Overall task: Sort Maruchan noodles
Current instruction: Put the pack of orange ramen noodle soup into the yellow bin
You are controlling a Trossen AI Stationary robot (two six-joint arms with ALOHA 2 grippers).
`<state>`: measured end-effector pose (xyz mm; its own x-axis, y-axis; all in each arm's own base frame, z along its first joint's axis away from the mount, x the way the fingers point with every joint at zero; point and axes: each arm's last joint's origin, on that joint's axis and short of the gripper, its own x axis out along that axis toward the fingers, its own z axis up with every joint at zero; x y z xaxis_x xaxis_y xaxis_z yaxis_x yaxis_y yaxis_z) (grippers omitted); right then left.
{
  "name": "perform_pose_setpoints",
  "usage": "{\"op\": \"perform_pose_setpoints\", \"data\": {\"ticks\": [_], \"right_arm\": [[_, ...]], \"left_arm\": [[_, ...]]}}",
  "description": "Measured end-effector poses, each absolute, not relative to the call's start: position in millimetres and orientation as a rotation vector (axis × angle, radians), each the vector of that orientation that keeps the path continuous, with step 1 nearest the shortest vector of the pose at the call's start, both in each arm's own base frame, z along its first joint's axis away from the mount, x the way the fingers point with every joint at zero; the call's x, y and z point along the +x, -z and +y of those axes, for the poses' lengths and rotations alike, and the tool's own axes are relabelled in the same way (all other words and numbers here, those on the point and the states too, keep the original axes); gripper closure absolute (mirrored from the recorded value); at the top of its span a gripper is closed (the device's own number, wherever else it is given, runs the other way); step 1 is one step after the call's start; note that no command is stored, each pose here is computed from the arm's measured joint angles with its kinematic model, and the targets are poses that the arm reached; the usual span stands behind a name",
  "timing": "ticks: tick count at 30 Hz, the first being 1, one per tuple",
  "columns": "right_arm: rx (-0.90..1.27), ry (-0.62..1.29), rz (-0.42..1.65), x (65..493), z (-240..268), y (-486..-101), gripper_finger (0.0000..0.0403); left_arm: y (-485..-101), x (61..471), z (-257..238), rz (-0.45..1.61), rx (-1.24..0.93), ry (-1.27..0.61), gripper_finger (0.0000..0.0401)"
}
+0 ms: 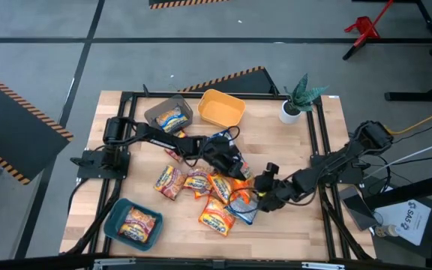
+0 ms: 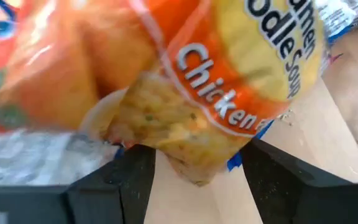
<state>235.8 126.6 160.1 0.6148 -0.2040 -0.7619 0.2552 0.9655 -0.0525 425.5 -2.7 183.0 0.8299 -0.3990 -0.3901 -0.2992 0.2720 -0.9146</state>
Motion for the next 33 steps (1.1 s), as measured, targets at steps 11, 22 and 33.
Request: {"op": "perform_pose_setpoints", "data": {"ticks": [11, 22, 33], "right_arm": [[0.132, 0.322, 0.837, 197, 149, -175, 0.0182], [0.188, 0.359, 0.792, 184, 159, -174, 0.0182], [0.207, 0.368, 0.79, 184, 159, -174, 0.0182]], "left_arm": [[-185, 426, 17, 0.584, -1.297, 0.068, 0.0343], [-201, 425, 57, 0.436, -1.32, 0.106, 0.035], [-263, 386, 141, 0.125, -1.141, 0.017, 0.0377]]}}
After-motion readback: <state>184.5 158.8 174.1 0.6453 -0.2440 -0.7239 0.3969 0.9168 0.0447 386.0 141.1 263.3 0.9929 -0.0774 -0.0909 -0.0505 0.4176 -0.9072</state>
